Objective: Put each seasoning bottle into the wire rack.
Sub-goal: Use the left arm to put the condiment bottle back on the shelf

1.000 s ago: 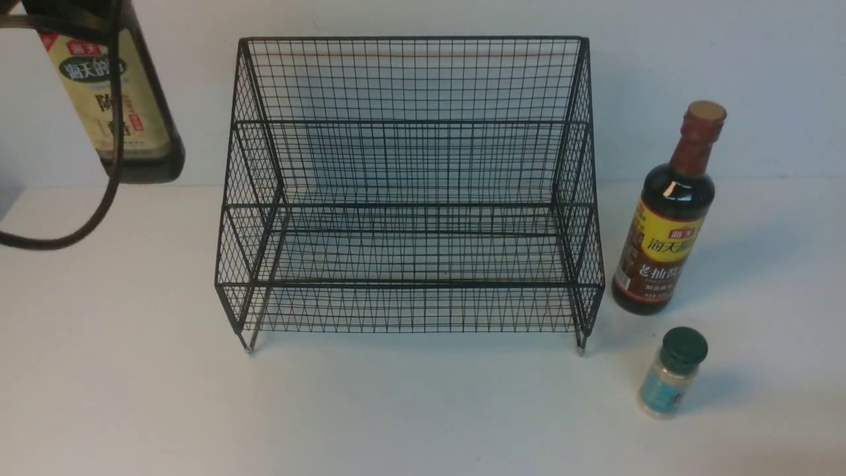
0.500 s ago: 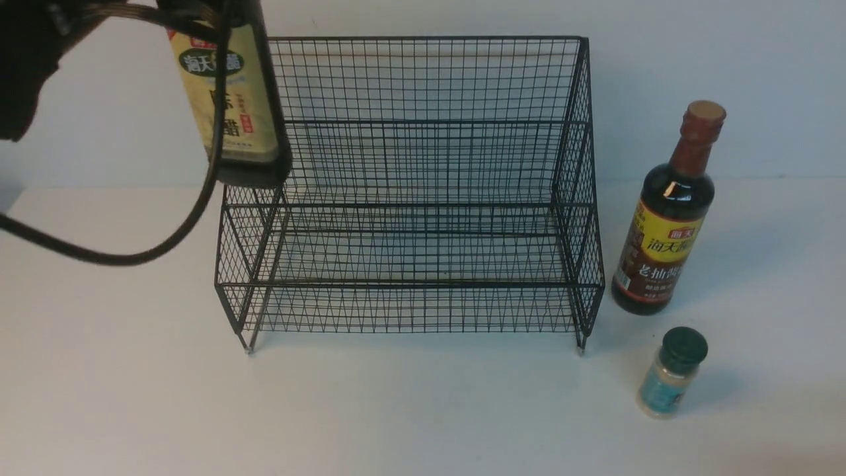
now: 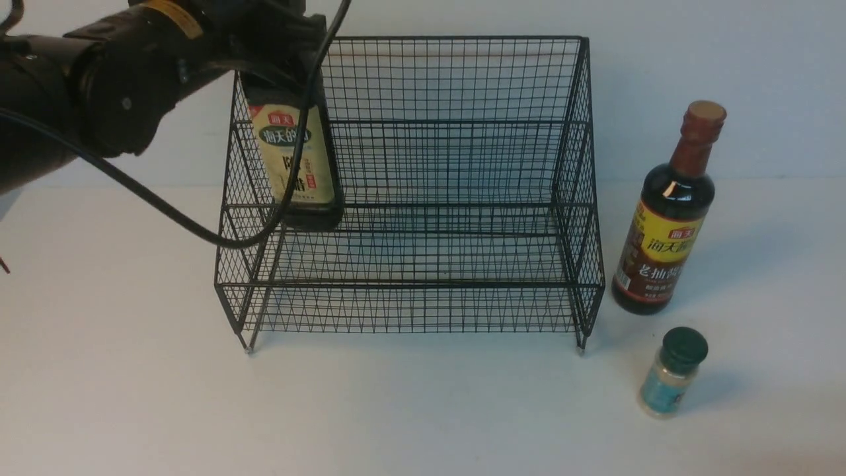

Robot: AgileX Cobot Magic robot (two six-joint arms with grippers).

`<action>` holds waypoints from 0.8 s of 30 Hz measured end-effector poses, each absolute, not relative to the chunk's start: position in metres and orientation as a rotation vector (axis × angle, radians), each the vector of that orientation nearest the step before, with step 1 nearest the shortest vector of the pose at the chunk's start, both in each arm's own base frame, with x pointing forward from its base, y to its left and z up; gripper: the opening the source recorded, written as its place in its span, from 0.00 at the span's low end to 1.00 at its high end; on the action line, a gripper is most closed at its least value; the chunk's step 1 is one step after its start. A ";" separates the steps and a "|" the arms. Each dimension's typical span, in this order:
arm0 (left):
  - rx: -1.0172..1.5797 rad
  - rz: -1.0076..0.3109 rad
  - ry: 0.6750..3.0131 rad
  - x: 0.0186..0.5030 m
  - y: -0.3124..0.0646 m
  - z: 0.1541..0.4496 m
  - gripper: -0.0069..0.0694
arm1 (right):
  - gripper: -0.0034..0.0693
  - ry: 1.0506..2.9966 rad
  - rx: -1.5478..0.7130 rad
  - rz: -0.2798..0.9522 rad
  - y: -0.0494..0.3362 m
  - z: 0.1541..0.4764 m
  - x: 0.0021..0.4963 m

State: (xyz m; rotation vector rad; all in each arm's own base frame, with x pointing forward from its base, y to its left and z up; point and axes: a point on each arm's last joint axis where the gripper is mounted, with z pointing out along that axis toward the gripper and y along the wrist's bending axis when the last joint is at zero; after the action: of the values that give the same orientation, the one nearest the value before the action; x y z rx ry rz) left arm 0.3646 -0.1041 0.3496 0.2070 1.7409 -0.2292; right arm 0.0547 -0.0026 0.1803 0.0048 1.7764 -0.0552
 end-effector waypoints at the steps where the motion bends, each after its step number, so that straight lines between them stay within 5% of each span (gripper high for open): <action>1: 0.209 -0.228 1.753 0.365 -0.104 0.348 0.50 | 0.03 1.776 0.005 -0.055 -0.003 0.180 0.055; 7: 0.238 -0.217 1.930 0.369 -0.107 0.321 0.50 | 0.03 1.776 0.005 -0.055 -0.003 0.180 0.055; 15: 0.222 -0.230 1.929 0.371 -0.108 0.322 0.50 | 0.03 1.776 0.005 -0.055 -0.003 0.180 0.055; 24: 0.225 -0.235 1.921 0.351 -0.103 0.348 0.73 | 0.03 1.776 0.005 -0.055 -0.003 0.180 0.055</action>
State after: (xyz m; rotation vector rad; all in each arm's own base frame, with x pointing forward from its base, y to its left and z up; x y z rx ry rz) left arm 0.3515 -0.1027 0.3478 0.2247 1.9215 -0.2346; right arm 0.0547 -0.0026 0.1803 0.0048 1.7764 -0.0552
